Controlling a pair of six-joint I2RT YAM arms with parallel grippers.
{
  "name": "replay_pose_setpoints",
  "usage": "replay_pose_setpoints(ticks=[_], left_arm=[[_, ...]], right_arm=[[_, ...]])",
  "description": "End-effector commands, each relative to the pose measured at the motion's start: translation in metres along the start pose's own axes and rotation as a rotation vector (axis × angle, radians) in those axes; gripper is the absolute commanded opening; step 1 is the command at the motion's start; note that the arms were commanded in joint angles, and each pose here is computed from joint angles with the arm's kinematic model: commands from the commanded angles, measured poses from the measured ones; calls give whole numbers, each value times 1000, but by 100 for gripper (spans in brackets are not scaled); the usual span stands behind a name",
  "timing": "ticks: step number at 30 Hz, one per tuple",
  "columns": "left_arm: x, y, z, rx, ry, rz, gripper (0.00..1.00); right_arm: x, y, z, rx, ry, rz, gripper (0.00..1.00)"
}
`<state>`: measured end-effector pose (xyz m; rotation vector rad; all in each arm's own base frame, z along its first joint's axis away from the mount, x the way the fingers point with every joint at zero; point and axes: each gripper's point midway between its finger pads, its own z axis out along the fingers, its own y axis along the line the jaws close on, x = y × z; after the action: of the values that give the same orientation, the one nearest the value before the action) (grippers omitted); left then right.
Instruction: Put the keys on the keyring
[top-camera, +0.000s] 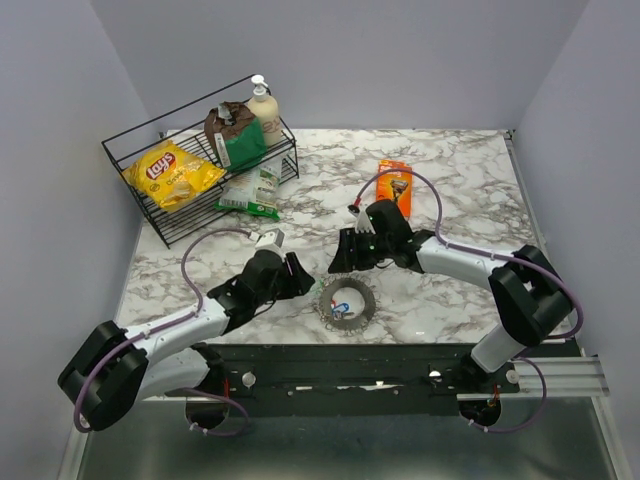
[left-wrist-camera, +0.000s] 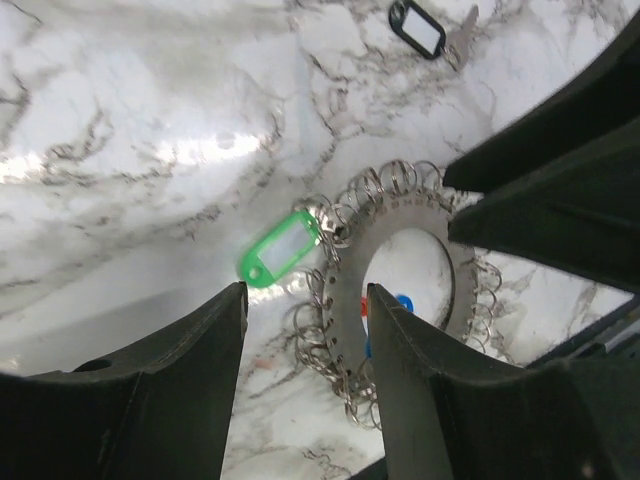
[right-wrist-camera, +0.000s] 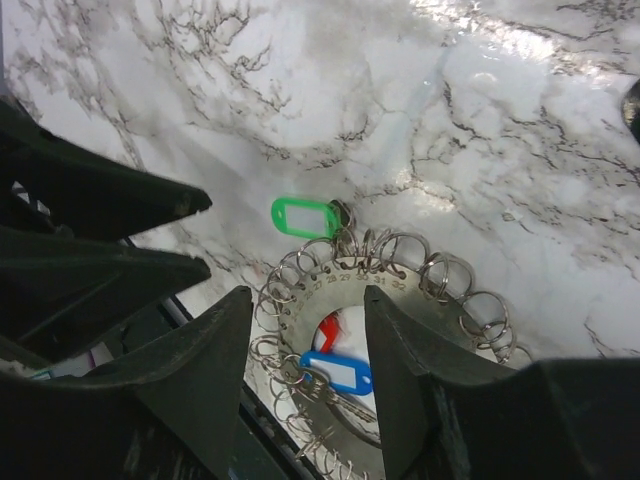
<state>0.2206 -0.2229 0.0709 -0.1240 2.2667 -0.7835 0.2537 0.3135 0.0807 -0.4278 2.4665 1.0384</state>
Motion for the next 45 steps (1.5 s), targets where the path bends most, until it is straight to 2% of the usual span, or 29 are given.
replay_pose_setpoints(ticks=[1,8,9,11,14,16,21,26,30,39,45], left_arm=[[-24,7,10,-7,-45,45,57],[-57,-8,33,70,-63,104,51],[-52,-7,40,81,-29,107,49],[-58,-18,46,130,-34,136,49],[-55,-31,56,218,2,180,49],[-43,-34,63,273,69,217,49],[-26,-41,74,385,158,249,49],[-15,-48,75,483,200,251,42],[-8,-41,76,469,217,250,41],[5,-26,73,439,246,222,40],[4,-19,72,416,228,203,39]], right_arm=[[8,8,1,12,18,-19,55],[26,0,6,34,50,29,48],[27,0,6,34,49,32,48],[30,-1,7,39,50,48,47],[32,-5,10,52,43,72,47],[37,-9,13,53,50,92,47],[38,-2,21,-15,28,137,44],[37,-1,30,-44,14,160,41],[34,-5,36,-30,2,166,40],[28,-18,43,37,-21,165,26],[25,-21,38,64,-41,157,26]])
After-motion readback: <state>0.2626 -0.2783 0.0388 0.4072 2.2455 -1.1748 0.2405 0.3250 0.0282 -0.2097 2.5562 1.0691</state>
